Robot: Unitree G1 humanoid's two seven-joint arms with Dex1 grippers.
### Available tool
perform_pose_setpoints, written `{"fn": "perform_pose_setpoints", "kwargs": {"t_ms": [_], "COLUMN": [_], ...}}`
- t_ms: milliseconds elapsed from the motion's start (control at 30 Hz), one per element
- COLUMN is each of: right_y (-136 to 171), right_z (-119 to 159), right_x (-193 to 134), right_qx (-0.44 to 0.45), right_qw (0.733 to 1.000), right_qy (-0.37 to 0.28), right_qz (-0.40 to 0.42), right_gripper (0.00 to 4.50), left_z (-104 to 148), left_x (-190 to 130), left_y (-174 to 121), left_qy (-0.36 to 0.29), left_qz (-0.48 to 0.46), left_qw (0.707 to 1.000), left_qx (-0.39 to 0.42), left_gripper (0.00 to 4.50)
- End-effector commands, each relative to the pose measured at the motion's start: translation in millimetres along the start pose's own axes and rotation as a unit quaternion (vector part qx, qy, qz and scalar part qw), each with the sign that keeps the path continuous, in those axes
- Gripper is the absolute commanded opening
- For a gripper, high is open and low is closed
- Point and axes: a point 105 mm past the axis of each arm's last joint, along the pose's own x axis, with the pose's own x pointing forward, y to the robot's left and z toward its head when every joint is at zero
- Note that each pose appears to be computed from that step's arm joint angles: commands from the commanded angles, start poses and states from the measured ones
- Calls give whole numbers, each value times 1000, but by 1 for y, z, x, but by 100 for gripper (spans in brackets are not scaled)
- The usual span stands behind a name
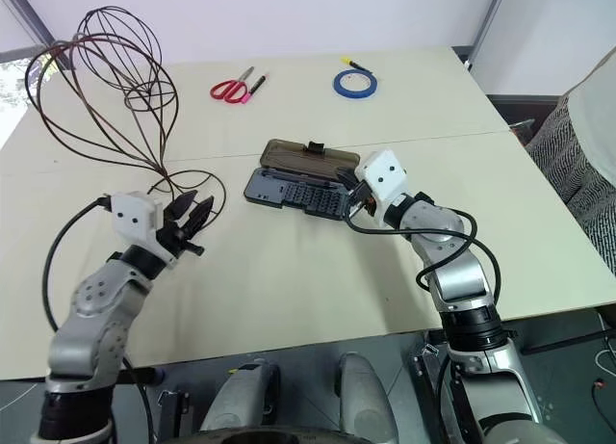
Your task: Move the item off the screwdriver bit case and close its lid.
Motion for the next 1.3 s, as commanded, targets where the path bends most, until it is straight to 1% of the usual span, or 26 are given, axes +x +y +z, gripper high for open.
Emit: {"fn": "perform_pose_setpoints", "kwargs": {"t_ms": [33,67,133,300,400,500,700,833,967,1267,1300], "right_y": [-1,-1,2,7,9,11,11,7,1,-11,-11], "right_z": [17,17,18,20,20,22,25,25,26,27,27], "right_x": [9,10,18,28,32,36,38,36,32,22,21], "right_qx": [-15,-15,-13,-15,-18,-21,-28,-33,-37,-47,-47], "right_qw": [999,999,999,997,996,996,995,996,997,997,997], "right_qy": [-34,-35,-40,-49,-51,-55,-61,-62,-63,-59,-58], "right_qz": [10,12,26,53,63,69,70,57,33,-4,-6], "right_gripper": [0,0,0,0,0,0,0,0,0,0,0], "left_z": [19,20,23,30,45,58,71,76,85,86,86], "left_x": [-20,-24,-41,-65,-78,-83,-74,-64,-53,-26,-25], "left_y": [3,5,10,14,35,50,65,72,88,96,96], "left_qy": [-10,-6,6,20,2,-14,-32,-44,-71,-97,-98], "left_qz": [-5,-3,8,18,68,95,109,116,149,148,146], "left_qw": [1000,1000,1000,1000,998,995,993,992,986,983,983], "left_qx": [11,13,15,13,8,11,18,22,38,45,44], "left_gripper": [395,445,445,445,445,445,445,445,445,445,421]}}
